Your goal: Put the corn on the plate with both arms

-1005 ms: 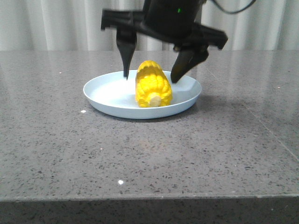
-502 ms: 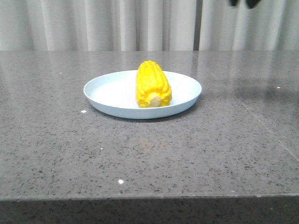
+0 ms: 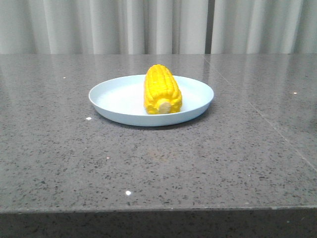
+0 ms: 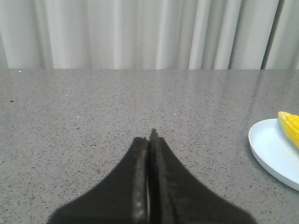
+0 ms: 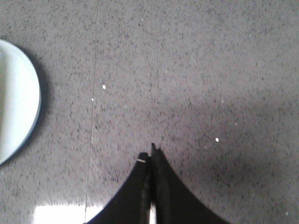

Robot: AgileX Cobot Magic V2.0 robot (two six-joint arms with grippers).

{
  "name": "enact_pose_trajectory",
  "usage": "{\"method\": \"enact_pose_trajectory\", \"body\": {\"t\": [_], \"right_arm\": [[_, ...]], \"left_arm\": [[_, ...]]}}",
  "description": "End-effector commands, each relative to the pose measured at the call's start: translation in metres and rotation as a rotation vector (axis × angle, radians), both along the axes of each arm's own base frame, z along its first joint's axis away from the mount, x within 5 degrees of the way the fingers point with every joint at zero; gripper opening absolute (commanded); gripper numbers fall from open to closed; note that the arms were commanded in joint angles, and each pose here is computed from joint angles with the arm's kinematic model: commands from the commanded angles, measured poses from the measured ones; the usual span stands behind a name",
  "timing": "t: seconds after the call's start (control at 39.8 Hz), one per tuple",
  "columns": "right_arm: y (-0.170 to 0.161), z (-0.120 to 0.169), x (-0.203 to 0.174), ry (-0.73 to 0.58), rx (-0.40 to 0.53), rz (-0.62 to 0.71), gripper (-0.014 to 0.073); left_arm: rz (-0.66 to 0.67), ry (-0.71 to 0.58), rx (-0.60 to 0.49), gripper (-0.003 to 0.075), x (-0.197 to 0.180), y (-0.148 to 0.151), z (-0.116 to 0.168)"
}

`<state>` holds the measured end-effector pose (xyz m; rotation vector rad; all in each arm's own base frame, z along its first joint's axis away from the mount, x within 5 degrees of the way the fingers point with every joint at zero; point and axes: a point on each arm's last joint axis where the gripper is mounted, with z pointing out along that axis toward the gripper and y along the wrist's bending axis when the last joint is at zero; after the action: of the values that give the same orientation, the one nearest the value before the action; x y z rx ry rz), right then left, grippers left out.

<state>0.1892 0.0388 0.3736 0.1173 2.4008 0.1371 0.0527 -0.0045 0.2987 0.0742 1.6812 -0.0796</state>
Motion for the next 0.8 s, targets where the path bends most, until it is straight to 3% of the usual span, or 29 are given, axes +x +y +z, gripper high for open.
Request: {"method": "enact_pose_trajectory", "body": {"t": [0.0, 0.43, 0.63, 0.78], "right_arm": [[-0.007, 0.000, -0.024, -0.139, -0.002, 0.028, -0.0062], [-0.032, -0.076, -0.125, -0.545, -0.003, 0.089, -0.0062], [-0.038, -0.078, -0.148, -0.680, -0.003, 0.083, -0.0062], [-0.039, -0.079, -0.150, -0.682, -0.002, 0.081, -0.0062]], "left_arm": [[-0.007, -0.097, -0.013, -0.0020, 0.000, 0.000, 0.015], [-0.007, -0.097, -0.013, -0.0020, 0.000, 0.000, 0.015], [-0.007, -0.097, -0.013, -0.0020, 0.000, 0.000, 0.015], [-0.007, -0.097, -0.013, -0.0020, 0.000, 0.000, 0.015]]}}
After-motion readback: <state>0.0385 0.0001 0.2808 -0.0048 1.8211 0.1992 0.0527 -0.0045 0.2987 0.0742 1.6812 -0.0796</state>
